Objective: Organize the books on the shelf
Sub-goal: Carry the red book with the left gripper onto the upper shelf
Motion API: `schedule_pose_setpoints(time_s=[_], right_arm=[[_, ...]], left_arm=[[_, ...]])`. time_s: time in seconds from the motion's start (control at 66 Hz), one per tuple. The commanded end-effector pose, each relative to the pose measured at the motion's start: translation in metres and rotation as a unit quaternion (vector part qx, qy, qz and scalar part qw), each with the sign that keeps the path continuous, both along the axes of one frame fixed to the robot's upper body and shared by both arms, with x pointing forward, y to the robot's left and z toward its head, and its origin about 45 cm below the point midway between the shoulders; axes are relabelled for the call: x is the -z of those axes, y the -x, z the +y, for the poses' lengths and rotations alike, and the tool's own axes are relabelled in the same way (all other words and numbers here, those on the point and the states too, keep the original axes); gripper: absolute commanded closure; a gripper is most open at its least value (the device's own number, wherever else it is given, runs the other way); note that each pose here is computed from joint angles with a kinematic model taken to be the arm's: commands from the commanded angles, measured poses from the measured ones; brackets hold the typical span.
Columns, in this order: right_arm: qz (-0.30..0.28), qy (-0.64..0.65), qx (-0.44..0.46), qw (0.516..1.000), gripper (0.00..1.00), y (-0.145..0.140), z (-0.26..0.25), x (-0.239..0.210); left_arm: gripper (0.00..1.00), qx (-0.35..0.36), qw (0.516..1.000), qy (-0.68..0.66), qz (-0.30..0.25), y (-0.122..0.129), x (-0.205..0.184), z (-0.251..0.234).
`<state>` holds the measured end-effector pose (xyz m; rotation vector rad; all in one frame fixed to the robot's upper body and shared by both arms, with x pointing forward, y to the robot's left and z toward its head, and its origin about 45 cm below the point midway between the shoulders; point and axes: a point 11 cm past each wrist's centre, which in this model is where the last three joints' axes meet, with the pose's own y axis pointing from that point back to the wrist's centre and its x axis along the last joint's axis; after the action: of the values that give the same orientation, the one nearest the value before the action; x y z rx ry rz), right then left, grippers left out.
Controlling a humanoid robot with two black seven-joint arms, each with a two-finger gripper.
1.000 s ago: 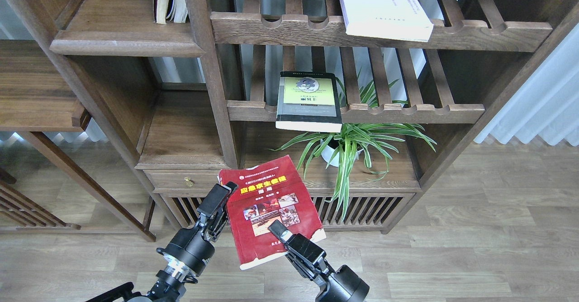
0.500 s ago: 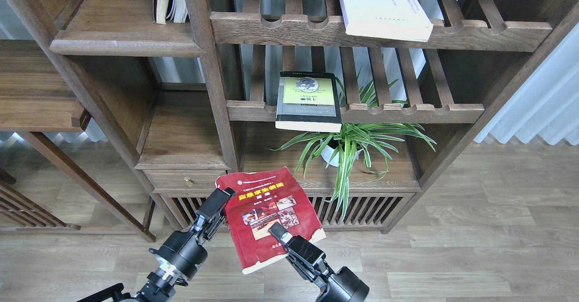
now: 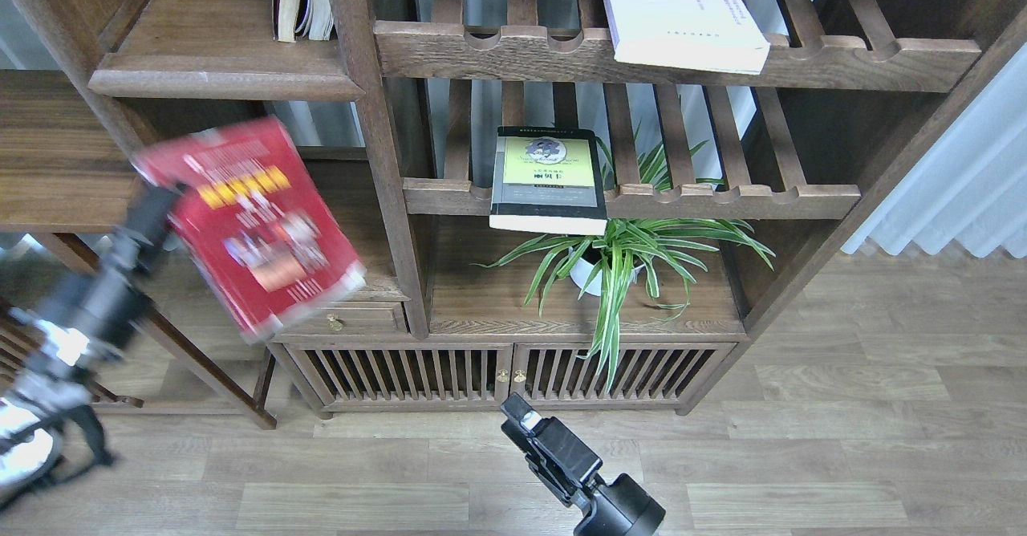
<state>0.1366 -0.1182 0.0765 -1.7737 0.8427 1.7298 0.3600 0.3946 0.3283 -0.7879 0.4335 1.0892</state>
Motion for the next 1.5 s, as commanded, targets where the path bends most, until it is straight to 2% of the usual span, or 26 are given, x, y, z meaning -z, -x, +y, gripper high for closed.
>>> schedule_pose_setpoints(time_s=[0.0,0.152,0.227,0.288,0.409,0.545,0.621,0.667,0.788,0.985,1.121,1.288,1.409,1.485], right_arm=[[0.0,0.002,0.005,1.0,0.0,-0.002,-0.003,0.001],[0.003,0.004,0.004,1.0,0.0,-0.001,-0.003,0.003],[0.003,0.004,0.004,1.0,0.0,-0.001,-0.003,0.003],[0.003,0.004,0.005,1.0,0.0,-0.001,-0.003,0.003],[0.003,0.003,0.007,1.0,0.0,-0.001,-0.004,0.003],[0.003,0.004,0.005,1.0,0.0,-0.001,-0.004,0.003],[0.003,0.003,0.006,1.0,0.0,-0.001,-0.004,0.003],[0.003,0.003,0.007,1.0,0.0,-0.001,-0.004,0.003],[0.003,0.003,0.007,1.0,0.0,-0.001,-0.004,0.003],[0.003,0.004,0.006,1.0,0.0,-0.001,-0.004,0.003],[0.002,0.005,0.008,1.0,0.0,-0.002,-0.005,0.003],[0.002,0.004,0.008,1.0,0.0,-0.002,-0.004,0.003],[-0.004,0.006,0.015,1.0,0.0,-0.007,-0.007,0.001],[-0.022,0.009,0.029,0.999,0.0,-0.023,-0.016,-0.005]], left_arm=[[0.98,-0.02,0.996,-0.035,-0.076,-0.009,-0.073,0.022],[0.98,-0.037,0.988,-0.064,-0.135,-0.021,-0.135,0.034],[0.97,-0.041,0.986,-0.089,-0.134,-0.029,-0.146,0.038],[0.97,-0.036,0.985,-0.124,-0.112,-0.038,-0.149,0.041],[0.97,-0.01,0.986,-0.156,-0.051,-0.062,-0.134,0.035],[0.97,0.074,0.989,-0.127,0.004,-0.092,-0.099,-0.018],[0.97,0.104,0.988,-0.113,0.023,-0.101,-0.09,-0.036],[0.97,0.139,0.984,-0.108,0.021,-0.113,-0.095,-0.066],[0.97,0.127,0.983,-0.131,-0.005,-0.122,-0.113,-0.076],[0.97,0.089,0.979,-0.184,-0.017,-0.124,-0.132,-0.059],[0.97,0.067,0.978,-0.197,-0.013,-0.12,-0.148,-0.033],[0.97,0.047,0.98,-0.194,0.003,-0.128,-0.149,-0.019],[0.97,0.047,0.979,-0.196,0.009,-0.139,-0.152,-0.03],[0.97,0.061,0.98,-0.188,0.013,-0.146,-0.145,-0.047]])
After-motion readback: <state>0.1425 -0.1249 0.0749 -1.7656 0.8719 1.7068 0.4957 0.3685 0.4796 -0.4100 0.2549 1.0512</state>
